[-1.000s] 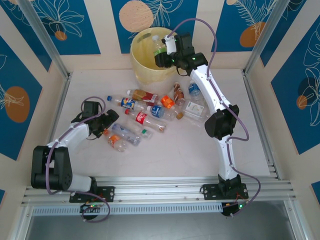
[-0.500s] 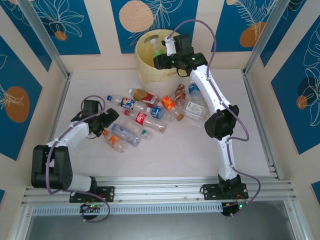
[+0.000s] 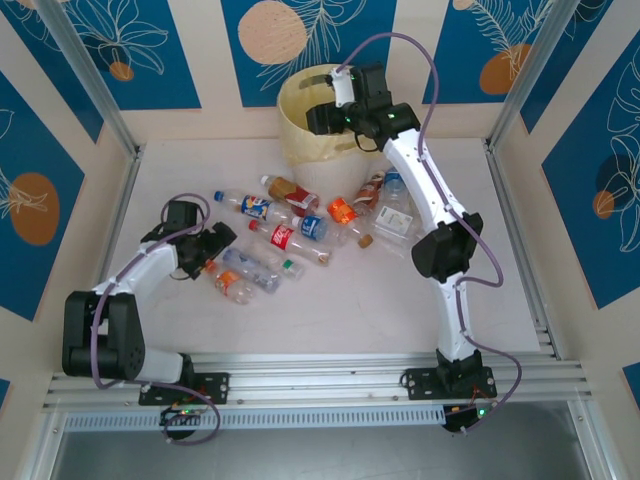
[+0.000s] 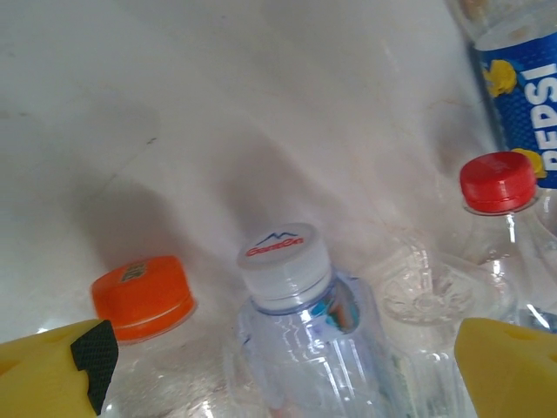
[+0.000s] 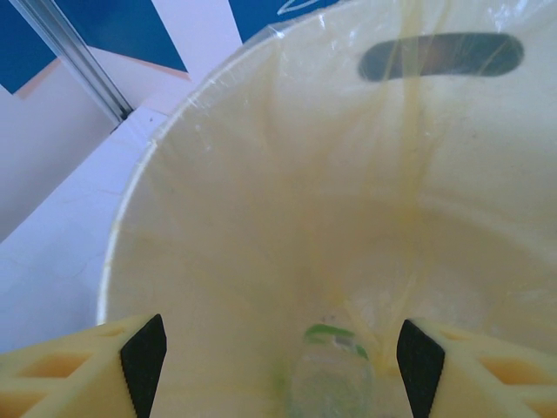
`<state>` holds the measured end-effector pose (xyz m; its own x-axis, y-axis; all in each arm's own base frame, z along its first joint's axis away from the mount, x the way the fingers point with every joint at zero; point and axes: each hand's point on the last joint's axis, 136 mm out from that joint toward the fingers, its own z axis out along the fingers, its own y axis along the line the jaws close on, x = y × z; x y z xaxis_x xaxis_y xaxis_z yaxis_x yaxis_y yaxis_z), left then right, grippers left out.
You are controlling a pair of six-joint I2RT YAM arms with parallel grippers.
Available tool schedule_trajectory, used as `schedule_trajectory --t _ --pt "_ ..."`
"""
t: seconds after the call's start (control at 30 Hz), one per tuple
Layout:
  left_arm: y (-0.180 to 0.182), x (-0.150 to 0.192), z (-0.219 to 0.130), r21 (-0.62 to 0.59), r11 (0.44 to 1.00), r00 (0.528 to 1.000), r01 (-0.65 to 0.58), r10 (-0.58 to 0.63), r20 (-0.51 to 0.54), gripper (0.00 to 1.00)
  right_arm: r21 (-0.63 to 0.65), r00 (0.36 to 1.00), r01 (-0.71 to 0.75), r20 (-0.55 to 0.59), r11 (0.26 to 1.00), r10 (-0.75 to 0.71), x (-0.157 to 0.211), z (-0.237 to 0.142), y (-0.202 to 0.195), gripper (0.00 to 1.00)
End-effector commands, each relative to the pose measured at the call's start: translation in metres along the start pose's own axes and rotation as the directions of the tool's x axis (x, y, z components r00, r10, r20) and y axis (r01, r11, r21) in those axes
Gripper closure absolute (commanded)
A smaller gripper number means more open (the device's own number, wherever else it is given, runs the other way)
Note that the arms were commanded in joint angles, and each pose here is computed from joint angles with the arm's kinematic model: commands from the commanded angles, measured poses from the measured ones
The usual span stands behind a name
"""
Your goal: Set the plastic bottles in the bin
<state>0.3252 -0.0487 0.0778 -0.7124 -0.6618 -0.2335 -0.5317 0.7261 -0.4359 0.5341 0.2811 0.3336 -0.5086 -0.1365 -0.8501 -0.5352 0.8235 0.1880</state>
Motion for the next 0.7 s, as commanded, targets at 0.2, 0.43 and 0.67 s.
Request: schedule_trajectory --t 0.2,0.43,0.67 --pt "0.018 0.014 -0.029 -0.125 0.984 0.992 -0.128 0.13 0.004 0.0 -0.072 0.985 0.013 0.174 0.997 -0.001 -0.048 -0.083 0.043 0.21" --pt "0.016 0.039 -0.038 -0.166 0.971 0.984 -0.175 0.176 -0.01 0.0 -0.063 0.958 -0.019 0.283 0.998 0.036 -0.022 -0.134 0.053 0.0" --pt "0.031 0.055 -0.029 -0.162 0.987 1.0 -0.023 0.021 -0.01 0.0 0.019 0.929 -0.106 0.359 0.994 0.092 0.038 -0.175 0.033 0.01"
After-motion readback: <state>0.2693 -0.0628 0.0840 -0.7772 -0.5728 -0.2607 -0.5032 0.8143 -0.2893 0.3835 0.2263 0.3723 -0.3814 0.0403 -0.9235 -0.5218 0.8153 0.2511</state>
